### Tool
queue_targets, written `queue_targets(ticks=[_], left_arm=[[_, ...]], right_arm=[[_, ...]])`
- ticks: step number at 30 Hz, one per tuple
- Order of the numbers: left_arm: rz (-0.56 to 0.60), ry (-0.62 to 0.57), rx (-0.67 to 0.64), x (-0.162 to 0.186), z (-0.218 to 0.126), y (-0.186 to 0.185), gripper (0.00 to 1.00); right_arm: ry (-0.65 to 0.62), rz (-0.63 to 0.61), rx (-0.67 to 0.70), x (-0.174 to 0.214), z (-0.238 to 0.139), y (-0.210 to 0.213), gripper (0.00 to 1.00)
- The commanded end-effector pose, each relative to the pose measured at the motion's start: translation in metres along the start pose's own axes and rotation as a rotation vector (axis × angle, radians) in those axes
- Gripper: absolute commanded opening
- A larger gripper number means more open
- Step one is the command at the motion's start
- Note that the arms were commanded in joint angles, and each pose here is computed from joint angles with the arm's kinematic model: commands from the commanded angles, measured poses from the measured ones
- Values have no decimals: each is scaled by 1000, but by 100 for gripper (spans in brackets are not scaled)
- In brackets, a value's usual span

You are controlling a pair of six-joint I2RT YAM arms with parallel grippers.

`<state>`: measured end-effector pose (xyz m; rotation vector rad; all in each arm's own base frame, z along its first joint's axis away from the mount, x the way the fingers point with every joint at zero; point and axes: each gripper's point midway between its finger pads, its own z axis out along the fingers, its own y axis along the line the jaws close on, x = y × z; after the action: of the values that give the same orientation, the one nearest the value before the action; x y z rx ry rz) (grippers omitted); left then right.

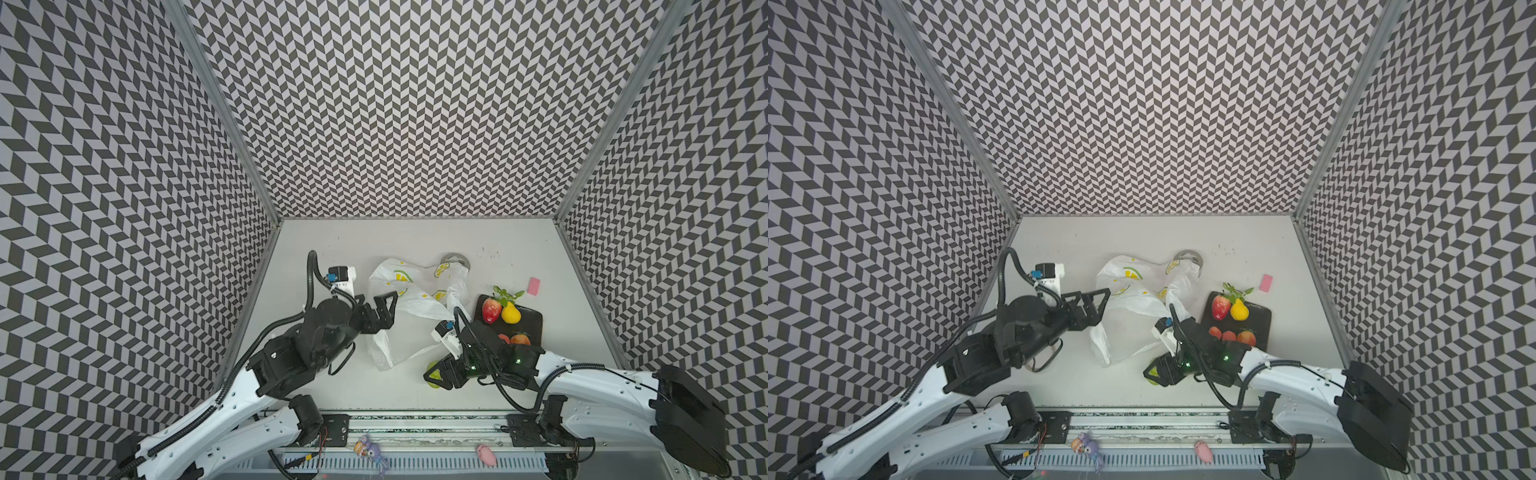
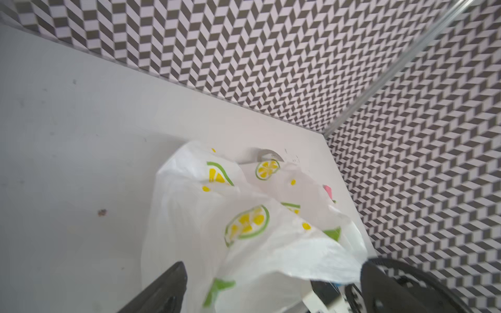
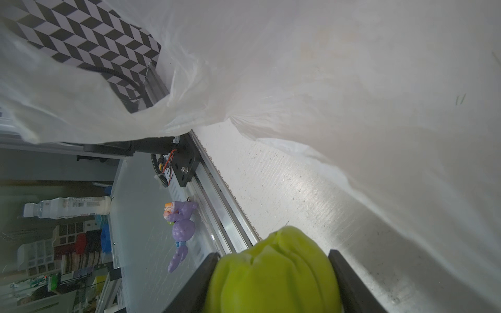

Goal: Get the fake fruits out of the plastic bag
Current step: 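Pull the bag top away with the left gripper while the right holds the pear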

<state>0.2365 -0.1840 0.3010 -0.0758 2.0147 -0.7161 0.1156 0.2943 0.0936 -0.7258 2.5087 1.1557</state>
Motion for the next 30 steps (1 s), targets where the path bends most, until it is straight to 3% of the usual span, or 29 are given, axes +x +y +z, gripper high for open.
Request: queue_targets(ticks=[1,6,12,21,23,26,30], left_arm=[[110,82,35,-4,33,6,100],[-14,238,34,2,110,62,100],[-179,387,102,34,174,78,100],[-307,522,184,87,216,84,99],[-310,547,192,99,222,82,95],[-321,567,217,113,231,79,64],[-348,556,246,114,242,77,7]], right_arm=[[-46,-56,-65,-10,-3,13,11],[-53,-75,-65,-11,-4,14,11],[-61,-84,-74,-12,-4,15,11],[-71,-90,-88,-14,-4,18,11],[-64,-92,-89,-14,-3,18,11],[-53,-94,-89,-12,-1,17,11],[-34,-92,-85,-8,-1,15,11]])
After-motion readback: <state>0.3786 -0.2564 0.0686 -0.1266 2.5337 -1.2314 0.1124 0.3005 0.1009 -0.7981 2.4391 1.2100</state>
